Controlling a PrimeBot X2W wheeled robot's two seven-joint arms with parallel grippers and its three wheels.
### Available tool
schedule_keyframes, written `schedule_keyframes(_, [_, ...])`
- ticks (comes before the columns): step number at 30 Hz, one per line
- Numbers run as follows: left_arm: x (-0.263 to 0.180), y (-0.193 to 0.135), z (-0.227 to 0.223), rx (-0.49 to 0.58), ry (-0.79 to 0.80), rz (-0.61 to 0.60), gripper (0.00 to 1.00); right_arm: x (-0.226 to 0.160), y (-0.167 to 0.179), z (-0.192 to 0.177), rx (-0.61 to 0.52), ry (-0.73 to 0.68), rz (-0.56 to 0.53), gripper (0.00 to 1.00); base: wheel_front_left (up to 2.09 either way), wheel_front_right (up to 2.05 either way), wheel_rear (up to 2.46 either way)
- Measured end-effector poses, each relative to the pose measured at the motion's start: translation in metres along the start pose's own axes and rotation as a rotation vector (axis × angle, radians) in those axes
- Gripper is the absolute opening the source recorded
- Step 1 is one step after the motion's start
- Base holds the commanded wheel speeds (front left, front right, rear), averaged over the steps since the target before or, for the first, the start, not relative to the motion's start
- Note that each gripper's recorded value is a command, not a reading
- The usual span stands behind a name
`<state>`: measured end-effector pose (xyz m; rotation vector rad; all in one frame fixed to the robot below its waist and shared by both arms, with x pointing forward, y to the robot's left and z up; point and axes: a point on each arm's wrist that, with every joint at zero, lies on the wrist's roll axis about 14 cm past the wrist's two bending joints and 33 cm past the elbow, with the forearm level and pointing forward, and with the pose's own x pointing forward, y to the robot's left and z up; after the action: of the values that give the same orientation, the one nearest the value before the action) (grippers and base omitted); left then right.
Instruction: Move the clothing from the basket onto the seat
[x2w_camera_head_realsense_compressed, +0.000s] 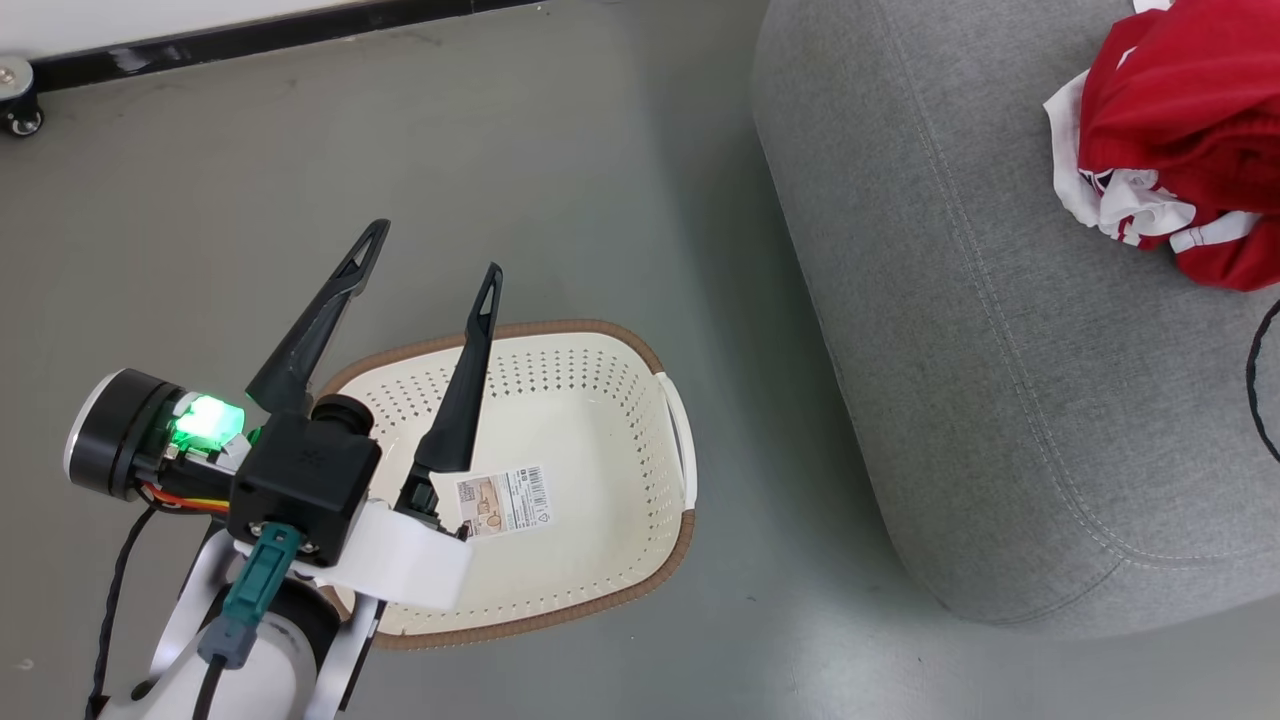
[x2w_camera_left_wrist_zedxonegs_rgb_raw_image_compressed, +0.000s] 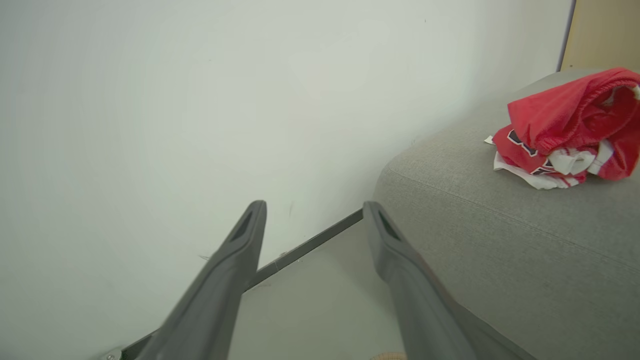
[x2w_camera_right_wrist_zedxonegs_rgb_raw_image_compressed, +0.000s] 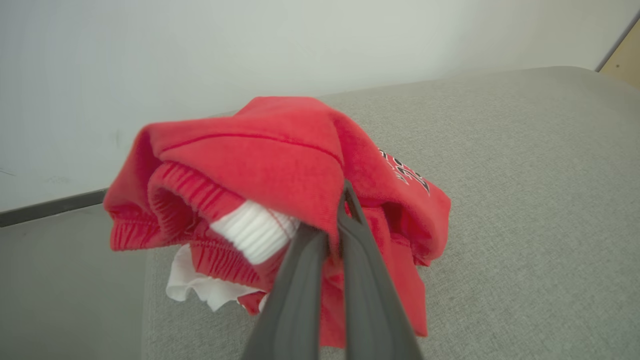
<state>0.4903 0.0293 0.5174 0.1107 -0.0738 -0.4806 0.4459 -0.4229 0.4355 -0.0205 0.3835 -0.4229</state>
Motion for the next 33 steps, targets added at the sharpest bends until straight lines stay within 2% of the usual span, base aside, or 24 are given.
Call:
schedule_keyframes(4, [0.001,-0.002,0.0,-0.001,-0.002,-0.005,1.0,-0.002,0.001,-0.002,0.002,-0.009,0.002,0.0,0.0,0.0,0.0])
schedule_keyframes(6, [0.002,-0.003,0.0,-0.002,-0.002,-0.007,1.0,-0.003,0.002,-0.004,0.0,-0.008,0.003,0.04,0.0,0.0,0.0])
schedule_keyframes(7, [0.002,-0.003,0.0,-0.003,-0.003,-0.008,1.0,-0.003,0.002,-0.004,-0.003,-0.007,0.004,0.22,0.0,0.0,0.0])
schedule_keyframes(9, [0.002,-0.004,0.001,-0.004,-0.006,-0.011,1.0,-0.004,0.002,-0.004,-0.005,-0.012,0.005,0.49,0.0,0.0,0.0])
schedule_keyframes(10, [0.003,-0.004,0.001,-0.005,-0.007,-0.012,1.0,-0.005,0.002,-0.005,-0.007,-0.011,0.006,0.79,0.0,0.0,0.0])
schedule_keyframes(11, [0.003,-0.005,0.001,-0.006,-0.008,-0.014,1.0,-0.005,0.002,-0.004,-0.01,-0.016,0.008,1.0,0.0,0.0,0.0])
schedule_keyframes(24, [0.007,-0.014,0.008,-0.017,-0.033,-0.025,1.0,-0.015,0.007,0.001,-0.044,-0.065,0.038,1.0,0.0,0.0,0.0])
schedule_keyframes(33, [0.01,-0.017,0.015,-0.031,-0.059,-0.021,1.0,-0.033,0.002,-0.012,-0.055,-0.06,0.047,1.0,0.0,0.0,0.0])
